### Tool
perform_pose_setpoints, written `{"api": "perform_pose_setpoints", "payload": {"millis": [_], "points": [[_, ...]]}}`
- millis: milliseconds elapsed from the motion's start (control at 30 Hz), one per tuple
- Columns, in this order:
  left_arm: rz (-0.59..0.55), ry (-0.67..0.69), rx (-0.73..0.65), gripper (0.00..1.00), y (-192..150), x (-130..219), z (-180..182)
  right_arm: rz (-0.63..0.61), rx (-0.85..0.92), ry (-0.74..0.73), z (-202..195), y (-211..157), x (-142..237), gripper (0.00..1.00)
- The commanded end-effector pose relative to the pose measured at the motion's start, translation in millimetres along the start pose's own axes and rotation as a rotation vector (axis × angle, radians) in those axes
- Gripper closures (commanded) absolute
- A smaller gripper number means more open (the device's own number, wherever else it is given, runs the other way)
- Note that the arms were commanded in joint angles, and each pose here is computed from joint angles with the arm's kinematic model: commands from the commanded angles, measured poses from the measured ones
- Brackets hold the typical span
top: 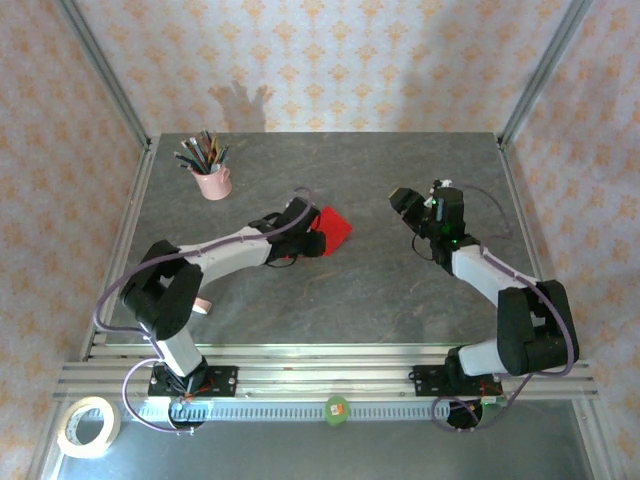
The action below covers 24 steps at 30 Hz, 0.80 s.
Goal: Fold a paper plane with a square sheet of paper (pick it up from the middle)
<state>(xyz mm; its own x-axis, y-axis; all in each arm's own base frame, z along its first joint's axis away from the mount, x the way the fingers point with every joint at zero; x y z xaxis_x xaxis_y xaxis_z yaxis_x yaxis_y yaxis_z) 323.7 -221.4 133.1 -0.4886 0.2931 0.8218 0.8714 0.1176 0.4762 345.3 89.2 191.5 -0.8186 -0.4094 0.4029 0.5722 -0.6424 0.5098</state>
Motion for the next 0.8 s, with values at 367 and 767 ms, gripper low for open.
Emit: {"api": "perform_pose_setpoints", "payload": {"millis": [367,767], "points": [[0.001,-0.026,0.22,0.62,26,-50,25,0.067,-0.06,0.049,-4,-17,-4,0.43],[0.087,-0.046,0.5,0.65,-6,-60,43,0.326,-0.136,0.029,7,-96,-34,0.46]]}}
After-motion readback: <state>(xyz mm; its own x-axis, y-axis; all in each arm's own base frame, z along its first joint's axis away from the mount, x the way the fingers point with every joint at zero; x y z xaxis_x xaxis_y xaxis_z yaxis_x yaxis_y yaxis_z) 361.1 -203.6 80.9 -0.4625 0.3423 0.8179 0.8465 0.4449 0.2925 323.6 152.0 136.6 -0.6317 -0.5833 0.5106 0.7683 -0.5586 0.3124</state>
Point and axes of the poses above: each hand's point on the last joint's axis, 136 mm out from that joint toward the fingers, its own x axis back along the fingers, its own z axis along the line the jaws close on, y = z × x, the point moved 7 cm from there along x, back along the fingers, and after that the axes turned 3 degrees about x, right-handed, at the moved point
